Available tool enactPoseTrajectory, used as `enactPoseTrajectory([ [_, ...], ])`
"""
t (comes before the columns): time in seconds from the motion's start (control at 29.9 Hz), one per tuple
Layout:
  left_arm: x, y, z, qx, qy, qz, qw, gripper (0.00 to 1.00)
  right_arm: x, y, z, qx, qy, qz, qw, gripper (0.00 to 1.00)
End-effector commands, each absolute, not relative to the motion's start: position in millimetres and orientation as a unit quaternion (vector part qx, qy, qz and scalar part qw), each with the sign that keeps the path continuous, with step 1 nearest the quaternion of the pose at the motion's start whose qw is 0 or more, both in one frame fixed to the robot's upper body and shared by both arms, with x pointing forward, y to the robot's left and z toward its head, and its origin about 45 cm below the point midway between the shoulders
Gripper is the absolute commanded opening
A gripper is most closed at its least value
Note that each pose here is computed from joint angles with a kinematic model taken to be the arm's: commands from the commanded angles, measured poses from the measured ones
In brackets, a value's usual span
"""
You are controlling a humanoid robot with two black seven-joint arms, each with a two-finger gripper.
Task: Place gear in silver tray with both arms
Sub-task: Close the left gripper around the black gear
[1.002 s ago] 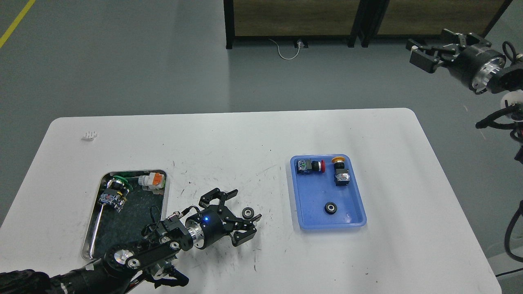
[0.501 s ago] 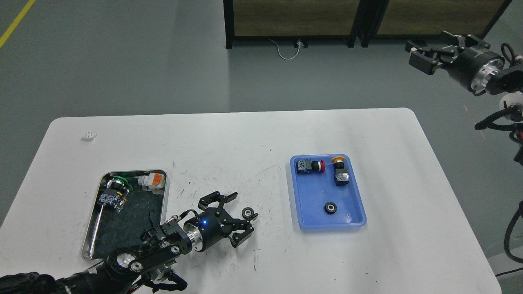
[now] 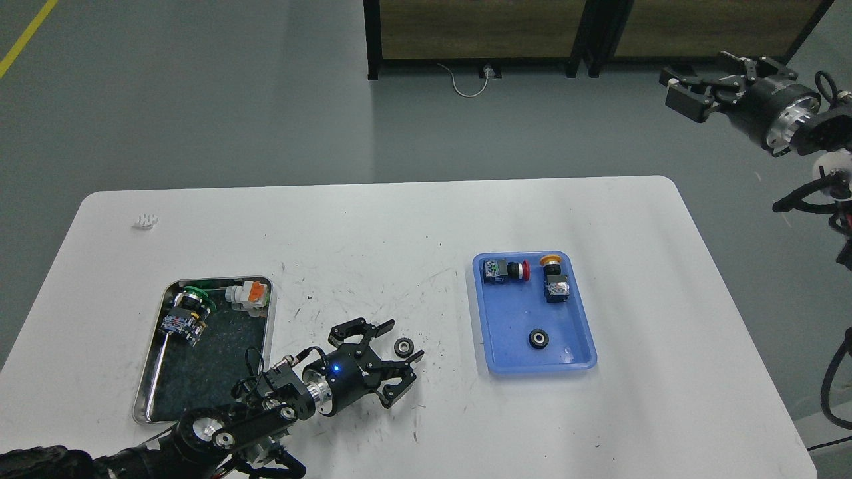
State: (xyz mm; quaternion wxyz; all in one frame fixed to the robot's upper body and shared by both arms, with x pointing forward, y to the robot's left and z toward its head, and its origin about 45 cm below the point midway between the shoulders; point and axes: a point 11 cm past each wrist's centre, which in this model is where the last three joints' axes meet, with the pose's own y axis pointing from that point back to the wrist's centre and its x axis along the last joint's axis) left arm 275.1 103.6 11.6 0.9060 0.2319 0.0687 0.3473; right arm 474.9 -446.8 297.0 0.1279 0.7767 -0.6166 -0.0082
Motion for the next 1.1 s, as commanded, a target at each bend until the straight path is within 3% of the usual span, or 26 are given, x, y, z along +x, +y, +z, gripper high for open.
enactPoseTrajectory([
  [0.0, 274.8, 104.2, 10.9, 0.233, 0.069, 0.348, 0.906, 0.67, 474.9, -446.9, 296.9, 0.777, -0.617, -0.008, 0.128, 0.99],
  [0.63, 271.2, 104.2, 8.1, 0.242, 0.060, 0.345, 0.905, 0.57, 475.0, -446.3, 295.1, 0.777, -0.617, -0.011, 0.128, 0.99],
  [1.07, 269.0, 101.6, 8.2, 0.244, 0.061, 0.337, 0.907, 0.33, 474.2, -447.9, 294.8, 0.776, -0.617, -0.011, 0.130, 0.99],
])
